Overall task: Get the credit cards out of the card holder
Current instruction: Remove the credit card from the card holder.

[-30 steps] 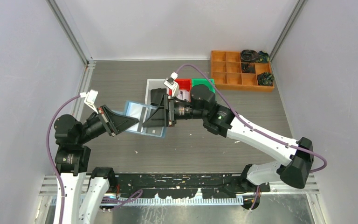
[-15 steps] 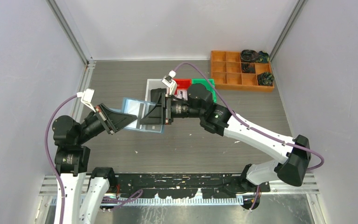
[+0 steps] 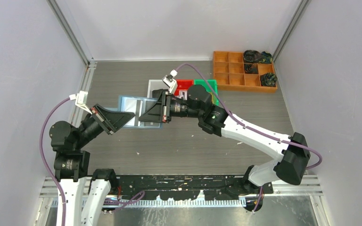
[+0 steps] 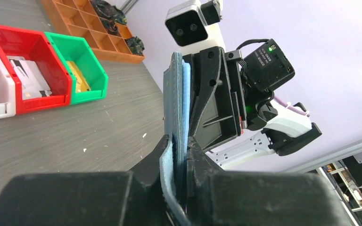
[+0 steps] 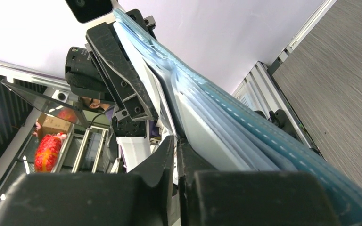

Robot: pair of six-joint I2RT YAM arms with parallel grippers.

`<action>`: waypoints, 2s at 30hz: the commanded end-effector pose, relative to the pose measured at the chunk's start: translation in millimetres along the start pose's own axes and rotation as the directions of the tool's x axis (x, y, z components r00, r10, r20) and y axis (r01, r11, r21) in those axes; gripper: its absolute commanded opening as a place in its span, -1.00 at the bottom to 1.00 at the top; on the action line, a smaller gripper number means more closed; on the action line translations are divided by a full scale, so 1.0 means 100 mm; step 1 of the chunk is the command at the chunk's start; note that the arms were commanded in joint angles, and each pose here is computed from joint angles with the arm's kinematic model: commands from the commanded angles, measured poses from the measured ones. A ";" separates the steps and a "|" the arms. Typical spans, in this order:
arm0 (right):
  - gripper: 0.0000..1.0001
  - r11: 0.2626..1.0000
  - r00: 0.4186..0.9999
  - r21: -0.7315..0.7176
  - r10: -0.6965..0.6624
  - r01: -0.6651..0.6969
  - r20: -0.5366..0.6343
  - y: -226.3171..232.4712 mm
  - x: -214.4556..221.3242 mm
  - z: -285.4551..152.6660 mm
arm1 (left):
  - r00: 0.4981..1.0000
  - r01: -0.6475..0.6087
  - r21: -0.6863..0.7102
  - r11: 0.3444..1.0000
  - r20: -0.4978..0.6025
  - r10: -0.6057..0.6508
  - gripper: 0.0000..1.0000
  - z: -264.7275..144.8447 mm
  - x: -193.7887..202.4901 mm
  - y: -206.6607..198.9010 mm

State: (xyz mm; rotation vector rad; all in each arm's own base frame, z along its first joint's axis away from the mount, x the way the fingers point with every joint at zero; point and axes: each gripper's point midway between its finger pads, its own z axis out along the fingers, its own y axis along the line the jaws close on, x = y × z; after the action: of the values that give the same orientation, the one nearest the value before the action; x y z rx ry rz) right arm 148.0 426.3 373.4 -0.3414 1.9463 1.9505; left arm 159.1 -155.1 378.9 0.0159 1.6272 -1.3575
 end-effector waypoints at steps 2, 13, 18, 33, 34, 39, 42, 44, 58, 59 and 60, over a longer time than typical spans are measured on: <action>-0.90 0.997 0.992 -0.068 -0.039 0.047 0.121 0.19 -0.20 0.08 | 0.994 -0.057 0.135 0.989 -0.088 0.070 -0.76 -0.09 0.14 -0.33; -0.99 0.996 0.987 -0.042 -0.069 0.076 0.146 0.04 -0.10 -0.09 | 0.997 -0.016 0.138 0.990 -0.076 0.027 -0.57 -0.07 0.06 -0.41; -0.99 0.995 0.982 -0.054 -0.072 0.083 0.177 0.01 -0.06 -0.20 | 0.999 -0.001 0.126 0.992 -0.054 0.007 -0.84 -0.06 0.01 -0.42; -0.17 0.992 0.979 -0.113 -0.037 0.060 0.199 0.15 -0.12 -0.19 | 0.999 -0.006 0.116 0.993 -0.039 0.011 -0.75 -0.07 0.00 -0.41; -0.15 0.993 0.980 -0.106 -0.037 0.059 0.197 0.15 -0.13 -0.17 | 0.999 -0.014 0.118 0.993 -0.038 0.019 -0.75 -0.07 0.00 -0.41; -0.09 0.999 0.981 -0.022 -0.039 0.043 0.191 0.00 -0.13 -0.09 | 0.998 -0.052 0.131 0.990 -0.036 0.057 -0.75 -0.10 0.02 -0.46; -0.11 0.998 0.980 0.033 -0.056 0.051 0.190 -0.08 -0.13 -0.05 | 0.996 -0.078 0.141 0.987 -0.038 0.084 -0.74 -0.12 0.03 -0.48; -0.13 0.998 0.978 0.031 -0.057 0.052 0.198 -0.05 -0.14 -0.02 | 0.994 -0.090 0.147 0.985 -0.043 0.097 -0.72 -0.13 0.05 -0.48; -0.99 0.997 0.968 0.009 -0.075 0.075 0.238 0.09 -0.16 0.07 | 0.988 -0.123 0.121 0.985 -0.073 0.133 -0.37 -0.14 0.17 -0.32; -0.99 0.997 0.968 -0.002 -0.073 0.075 0.240 0.08 -0.15 0.06 | 0.990 -0.112 0.117 0.987 -0.071 0.121 -0.35 -0.14 0.16 -0.32; -0.99 0.997 0.967 -0.019 -0.070 0.077 0.245 0.10 -0.14 0.04 | 0.991 -0.104 0.117 0.988 -0.068 0.113 -0.33 -0.13 0.14 -0.33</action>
State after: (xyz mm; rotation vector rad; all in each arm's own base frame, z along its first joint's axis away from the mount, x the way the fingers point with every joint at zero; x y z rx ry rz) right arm 156.5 433.5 357.3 -0.1890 1.9033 1.8101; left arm 151.2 -155.2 375.9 0.1006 1.6105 -1.3009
